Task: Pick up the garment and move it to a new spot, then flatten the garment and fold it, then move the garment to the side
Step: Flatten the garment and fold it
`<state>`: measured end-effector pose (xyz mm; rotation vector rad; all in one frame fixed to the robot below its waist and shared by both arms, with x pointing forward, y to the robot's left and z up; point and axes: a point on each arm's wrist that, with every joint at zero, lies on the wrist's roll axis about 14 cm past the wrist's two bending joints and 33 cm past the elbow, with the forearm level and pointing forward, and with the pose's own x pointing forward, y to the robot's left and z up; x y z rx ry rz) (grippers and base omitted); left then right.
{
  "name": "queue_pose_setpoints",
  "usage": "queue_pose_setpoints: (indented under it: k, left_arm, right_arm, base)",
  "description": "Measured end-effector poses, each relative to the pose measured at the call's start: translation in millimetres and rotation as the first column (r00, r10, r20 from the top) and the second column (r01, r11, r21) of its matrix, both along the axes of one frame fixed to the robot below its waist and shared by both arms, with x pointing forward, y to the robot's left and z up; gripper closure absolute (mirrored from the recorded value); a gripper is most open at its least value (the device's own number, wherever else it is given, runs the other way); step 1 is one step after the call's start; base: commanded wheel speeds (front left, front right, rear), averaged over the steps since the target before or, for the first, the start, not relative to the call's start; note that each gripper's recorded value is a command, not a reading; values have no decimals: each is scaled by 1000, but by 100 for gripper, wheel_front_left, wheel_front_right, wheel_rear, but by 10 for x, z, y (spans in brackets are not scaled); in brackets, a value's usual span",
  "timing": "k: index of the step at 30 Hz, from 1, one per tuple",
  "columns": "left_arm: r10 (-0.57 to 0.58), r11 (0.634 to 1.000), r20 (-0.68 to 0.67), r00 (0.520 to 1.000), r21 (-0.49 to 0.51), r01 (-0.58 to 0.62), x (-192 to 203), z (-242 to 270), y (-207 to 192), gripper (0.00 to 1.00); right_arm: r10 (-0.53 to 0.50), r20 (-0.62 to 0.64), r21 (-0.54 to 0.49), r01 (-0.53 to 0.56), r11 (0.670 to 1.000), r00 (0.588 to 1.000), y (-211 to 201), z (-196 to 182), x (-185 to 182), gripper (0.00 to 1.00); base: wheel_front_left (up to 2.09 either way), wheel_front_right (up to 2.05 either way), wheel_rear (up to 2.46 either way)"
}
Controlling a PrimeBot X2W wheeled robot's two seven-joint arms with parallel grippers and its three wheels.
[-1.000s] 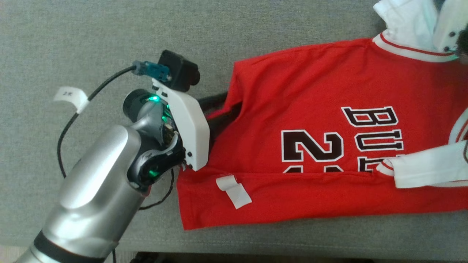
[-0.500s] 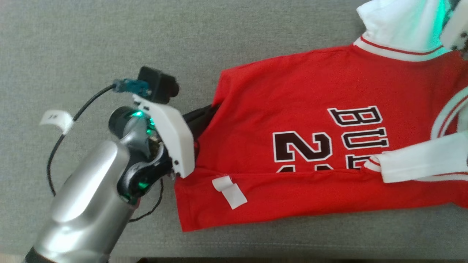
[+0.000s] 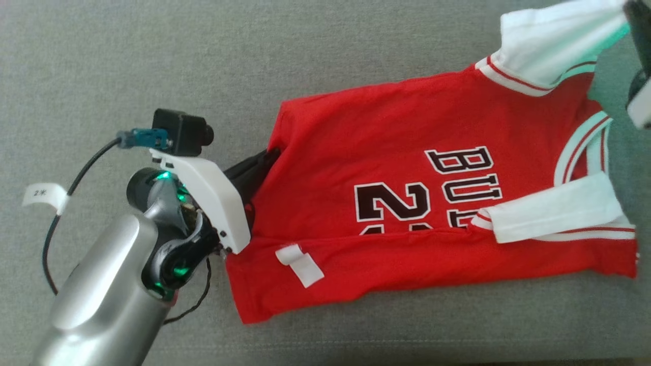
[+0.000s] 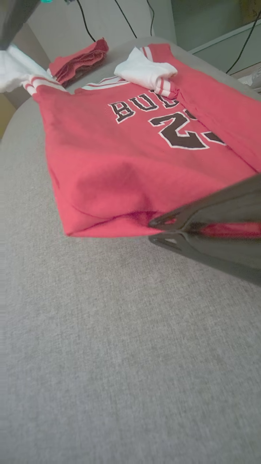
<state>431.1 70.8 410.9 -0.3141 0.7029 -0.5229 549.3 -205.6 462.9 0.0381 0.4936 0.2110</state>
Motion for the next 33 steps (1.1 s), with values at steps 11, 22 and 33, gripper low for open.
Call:
queue_pose_setpoints:
  k: [11,22,33]
  left_arm:
    - [-42,998,5,999,-43,42,-277,19,-53,100]
    - [-56,997,70,996,-43,59,-341,7,4,100]
    - [-103,994,198,975,-19,108,-321,31,-111,100]
  right_arm:
    - [-25,-60,14,25,1000,998,-118,-109,-664,100]
    - [-74,-183,69,88,994,980,-115,-425,-1291,100]
    - [-133,-213,78,153,985,968,-170,-506,-1553,100]
  base:
    - [0,0,0]
    - [0,0,0]
    - [0,0,0]
